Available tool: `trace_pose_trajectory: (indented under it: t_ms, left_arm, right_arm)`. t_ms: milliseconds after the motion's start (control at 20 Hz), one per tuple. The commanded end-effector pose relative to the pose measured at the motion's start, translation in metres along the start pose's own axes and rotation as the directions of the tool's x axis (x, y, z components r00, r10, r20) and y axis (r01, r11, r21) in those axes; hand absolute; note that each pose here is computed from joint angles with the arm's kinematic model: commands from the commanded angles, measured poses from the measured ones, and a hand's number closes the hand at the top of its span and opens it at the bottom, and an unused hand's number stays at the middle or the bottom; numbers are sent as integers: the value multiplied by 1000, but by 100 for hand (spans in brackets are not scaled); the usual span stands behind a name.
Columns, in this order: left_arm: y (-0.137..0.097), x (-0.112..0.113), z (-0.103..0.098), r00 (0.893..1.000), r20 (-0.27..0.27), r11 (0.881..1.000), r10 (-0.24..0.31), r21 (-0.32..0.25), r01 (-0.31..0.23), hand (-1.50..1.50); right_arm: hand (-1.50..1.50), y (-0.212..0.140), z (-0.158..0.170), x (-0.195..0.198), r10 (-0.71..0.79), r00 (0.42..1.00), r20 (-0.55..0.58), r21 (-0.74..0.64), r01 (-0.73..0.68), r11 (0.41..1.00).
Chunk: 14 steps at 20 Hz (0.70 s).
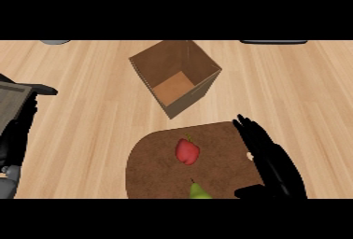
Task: Pick the bell pepper from the cutting board and place it in the cardboard box
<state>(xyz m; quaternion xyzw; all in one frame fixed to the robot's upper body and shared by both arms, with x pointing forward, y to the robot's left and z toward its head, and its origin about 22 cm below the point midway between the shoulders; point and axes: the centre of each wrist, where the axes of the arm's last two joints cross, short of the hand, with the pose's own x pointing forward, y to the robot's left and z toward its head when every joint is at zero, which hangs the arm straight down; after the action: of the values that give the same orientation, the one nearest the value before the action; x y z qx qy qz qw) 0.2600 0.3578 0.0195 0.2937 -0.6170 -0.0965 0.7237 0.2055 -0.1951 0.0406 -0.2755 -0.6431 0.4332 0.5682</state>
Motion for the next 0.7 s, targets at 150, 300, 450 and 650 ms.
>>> trace_pose_trajectory:
  t_ms: [150,300,450,650]
  left_arm:
    - [-2,9,-10,1000,5,1000,0,-16,0,0]
    - [3,15,-10,1000,17,1000,-4,0,4,0]
    - [-11,-6,-5,1000,19,1000,-10,-9,10,0]
    - [-10,-7,-9,1000,2,1000,-2,-13,2,0]
  right_arm:
    - [-150,-29,-33,56,239,966,-103,228,-211,951]
    - [-150,-19,-38,84,320,939,-124,354,-260,899]
    - [-150,-7,-64,100,295,943,-152,428,-206,880]
    - [-150,-6,-97,103,344,921,-183,452,-231,861]
